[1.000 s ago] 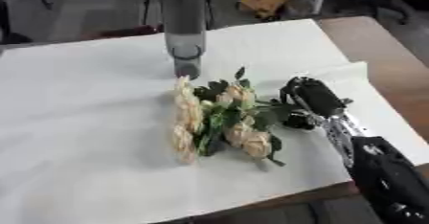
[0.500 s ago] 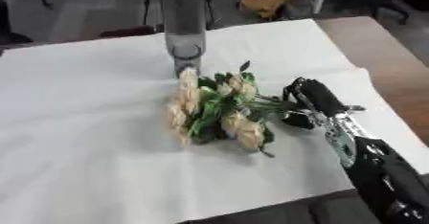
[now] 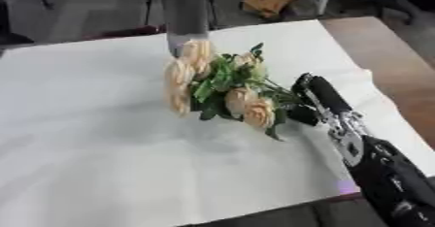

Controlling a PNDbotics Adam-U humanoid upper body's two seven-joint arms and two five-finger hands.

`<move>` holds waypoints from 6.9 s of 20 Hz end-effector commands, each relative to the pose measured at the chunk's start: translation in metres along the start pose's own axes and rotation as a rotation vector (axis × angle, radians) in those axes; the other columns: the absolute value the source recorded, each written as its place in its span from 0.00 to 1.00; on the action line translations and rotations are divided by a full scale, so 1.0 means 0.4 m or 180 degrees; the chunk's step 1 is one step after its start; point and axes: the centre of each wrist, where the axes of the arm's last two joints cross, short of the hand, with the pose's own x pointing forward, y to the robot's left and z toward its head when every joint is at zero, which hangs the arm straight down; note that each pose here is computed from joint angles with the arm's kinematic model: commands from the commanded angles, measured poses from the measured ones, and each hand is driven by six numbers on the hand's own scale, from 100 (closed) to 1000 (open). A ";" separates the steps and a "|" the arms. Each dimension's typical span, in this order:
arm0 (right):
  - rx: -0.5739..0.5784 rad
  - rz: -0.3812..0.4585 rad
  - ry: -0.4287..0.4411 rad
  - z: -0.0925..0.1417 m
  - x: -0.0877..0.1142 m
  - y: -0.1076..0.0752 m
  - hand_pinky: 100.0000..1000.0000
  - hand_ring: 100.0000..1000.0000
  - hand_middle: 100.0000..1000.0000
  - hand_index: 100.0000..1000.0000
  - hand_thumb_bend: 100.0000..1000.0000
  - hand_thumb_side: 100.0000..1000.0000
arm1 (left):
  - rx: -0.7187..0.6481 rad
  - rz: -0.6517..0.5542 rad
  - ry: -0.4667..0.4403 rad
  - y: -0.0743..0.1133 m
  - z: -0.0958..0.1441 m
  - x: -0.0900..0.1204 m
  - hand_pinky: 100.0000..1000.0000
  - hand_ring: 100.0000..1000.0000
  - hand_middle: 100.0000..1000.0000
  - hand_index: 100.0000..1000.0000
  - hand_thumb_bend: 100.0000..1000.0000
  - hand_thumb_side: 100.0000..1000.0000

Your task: Arrange flowers into the vase.

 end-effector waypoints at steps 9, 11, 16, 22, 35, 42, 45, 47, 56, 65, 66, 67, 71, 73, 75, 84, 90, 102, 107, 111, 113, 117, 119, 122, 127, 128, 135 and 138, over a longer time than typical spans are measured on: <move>-0.0208 0.0094 -0.0089 -0.028 0.008 -0.068 0.00 0.00 0.00 0.04 0.00 0.86 | 0.0014 -0.0010 -0.0076 0.005 -0.008 0.016 0.52 0.69 0.58 0.63 0.93 0.57; -0.0209 0.0089 -0.0087 -0.029 0.010 -0.070 0.00 0.00 0.00 0.04 0.00 0.86 | 0.0014 -0.0010 -0.0076 0.005 -0.008 0.016 0.52 0.69 0.58 0.63 0.93 0.57; -0.0444 0.0157 -0.0320 -0.069 0.028 -0.168 0.00 0.00 0.00 0.04 0.00 0.81 | 0.0042 -0.0021 -0.0054 0.010 -0.003 0.011 0.52 0.68 0.58 0.63 0.93 0.57; -0.0595 0.0244 -0.0411 -0.086 0.067 -0.302 0.00 0.00 0.00 0.04 0.00 0.73 | 0.0070 -0.0047 -0.0041 0.016 0.001 0.008 0.52 0.68 0.58 0.63 0.93 0.57; -0.0988 0.0314 -0.0669 -0.144 0.120 -0.543 0.00 0.00 0.00 0.08 0.00 0.80 | 0.0030 -0.0113 -0.0049 0.020 0.000 0.009 0.52 0.68 0.58 0.63 0.93 0.57; -0.1367 0.0247 -0.0796 -0.183 0.139 -0.623 0.00 0.00 0.00 0.08 0.00 0.80 | -0.0010 -0.0130 -0.0061 0.019 -0.004 0.012 0.52 0.68 0.58 0.63 0.93 0.57; -0.1513 0.0147 -0.0879 -0.200 0.160 -0.653 0.00 0.00 0.00 0.09 0.00 0.80 | -0.0030 -0.0127 -0.0076 0.016 -0.007 0.015 0.52 0.68 0.58 0.63 0.93 0.57; -0.1590 0.0053 -0.0924 -0.212 0.174 -0.670 0.00 0.00 0.00 0.09 0.00 0.81 | -0.0047 -0.0119 -0.0088 0.013 -0.009 0.017 0.52 0.68 0.58 0.63 0.93 0.57; -0.1923 -0.0318 -0.1134 -0.248 0.236 -0.697 0.00 0.00 0.00 0.10 0.00 0.82 | -0.0099 -0.0053 -0.0112 -0.002 -0.015 0.021 0.53 0.68 0.58 0.63 0.93 0.57; -0.2121 -0.1014 -0.1146 -0.259 0.284 -0.702 0.00 0.00 0.00 0.11 0.00 0.85 | -0.0349 0.0107 -0.0204 -0.051 -0.029 0.039 0.53 0.68 0.58 0.63 0.93 0.57; -0.2122 -0.1088 -0.1144 -0.259 0.286 -0.701 0.00 0.00 0.00 0.11 0.00 0.85 | -0.0364 0.0119 -0.0211 -0.055 -0.030 0.040 0.53 0.68 0.58 0.63 0.93 0.57; -0.2117 -0.1158 -0.1144 -0.259 0.287 -0.700 0.00 0.00 0.00 0.11 0.00 0.85 | -0.0380 0.0130 -0.0219 -0.059 -0.031 0.042 0.53 0.68 0.58 0.63 0.93 0.56; -0.2076 -0.1415 -0.1166 -0.257 0.288 -0.695 0.00 0.00 0.00 0.11 0.00 0.85 | -0.0436 0.0165 -0.0235 -0.070 -0.034 0.045 0.53 0.68 0.58 0.63 0.93 0.56; -0.2053 -0.1560 -0.1169 -0.257 0.288 -0.690 0.00 0.00 0.00 0.11 0.00 0.85 | -0.0454 0.0180 -0.0235 -0.074 -0.034 0.045 0.53 0.68 0.58 0.63 0.93 0.56; -0.2027 -0.1715 -0.1170 -0.259 0.288 -0.683 0.00 0.00 0.00 0.11 0.00 0.86 | -0.0470 0.0196 -0.0235 -0.077 -0.035 0.045 0.53 0.68 0.58 0.63 0.93 0.57; -0.1929 -0.2214 -0.1181 -0.260 0.276 -0.664 0.00 0.00 0.00 0.11 0.00 0.87 | -0.0530 0.0255 -0.0250 -0.090 -0.037 0.048 0.53 0.68 0.58 0.63 0.93 0.57; -0.1905 -0.2229 -0.1163 -0.257 0.267 -0.654 0.00 0.00 0.00 0.12 0.00 0.88 | -0.0563 0.0276 -0.0256 -0.096 -0.038 0.050 0.53 0.68 0.58 0.62 0.93 0.57; -0.1922 -0.2251 -0.1330 -0.267 0.233 -0.604 0.00 0.00 0.00 0.12 0.00 0.91 | -0.0609 0.0301 -0.0256 -0.101 -0.040 0.051 0.53 0.68 0.58 0.62 0.93 0.57; -0.1877 -0.2145 -0.1363 -0.268 0.228 -0.596 0.00 0.00 0.00 0.12 0.00 0.90 | -0.0618 0.0302 -0.0251 -0.101 -0.039 0.051 0.53 0.68 0.58 0.62 0.93 0.57; -0.1905 -0.2023 -0.1366 -0.266 0.222 -0.597 0.00 0.00 0.00 0.11 0.00 0.90 | -0.0619 0.0302 -0.0247 -0.101 -0.039 0.050 0.53 0.68 0.58 0.62 0.93 0.57; -0.1964 -0.1953 -0.1359 -0.263 0.219 -0.604 0.00 0.00 0.00 0.11 0.00 0.89 | -0.0620 0.0300 -0.0244 -0.101 -0.039 0.049 0.53 0.67 0.58 0.62 0.93 0.57; -0.2019 -0.1740 -0.1361 -0.255 0.213 -0.614 0.00 0.00 0.00 0.11 0.00 0.89 | -0.0614 0.0295 -0.0239 -0.099 -0.038 0.048 0.53 0.67 0.57 0.62 0.93 0.57; -0.2006 -0.1651 -0.1320 -0.252 0.204 -0.610 0.00 0.00 0.00 0.11 0.00 0.89 | -0.0612 0.0291 -0.0239 -0.098 -0.038 0.047 0.53 0.67 0.57 0.62 0.94 0.57; -0.2008 -0.1586 -0.1288 -0.250 0.196 -0.604 0.00 0.00 0.00 0.11 0.00 0.89 | -0.0611 0.0290 -0.0240 -0.098 -0.038 0.048 0.53 0.67 0.57 0.62 0.94 0.57; -0.2014 -0.1568 -0.1281 -0.251 0.194 -0.602 0.00 0.00 0.00 0.11 0.00 0.89 | -0.0611 0.0289 -0.0240 -0.098 -0.038 0.048 0.53 0.67 0.57 0.62 0.94 0.57; -0.2014 -0.1567 -0.1281 -0.251 0.194 -0.602 0.00 0.00 0.00 0.11 0.00 0.89 | -0.0611 0.0289 -0.0240 -0.098 -0.038 0.048 0.53 0.67 0.57 0.62 0.94 0.57; -0.1751 -0.1435 -0.1032 -0.234 0.156 -0.570 0.00 0.00 0.00 0.18 0.00 0.88 | -0.0620 0.0285 -0.0248 -0.098 -0.039 0.049 0.53 0.67 0.57 0.62 0.94 0.57; -0.1312 -0.1262 -0.0867 -0.244 0.151 -0.527 0.00 0.00 0.00 0.19 0.00 0.88 | -0.0627 0.0291 -0.0236 -0.098 -0.038 0.047 0.53 0.67 0.57 0.62 0.94 0.57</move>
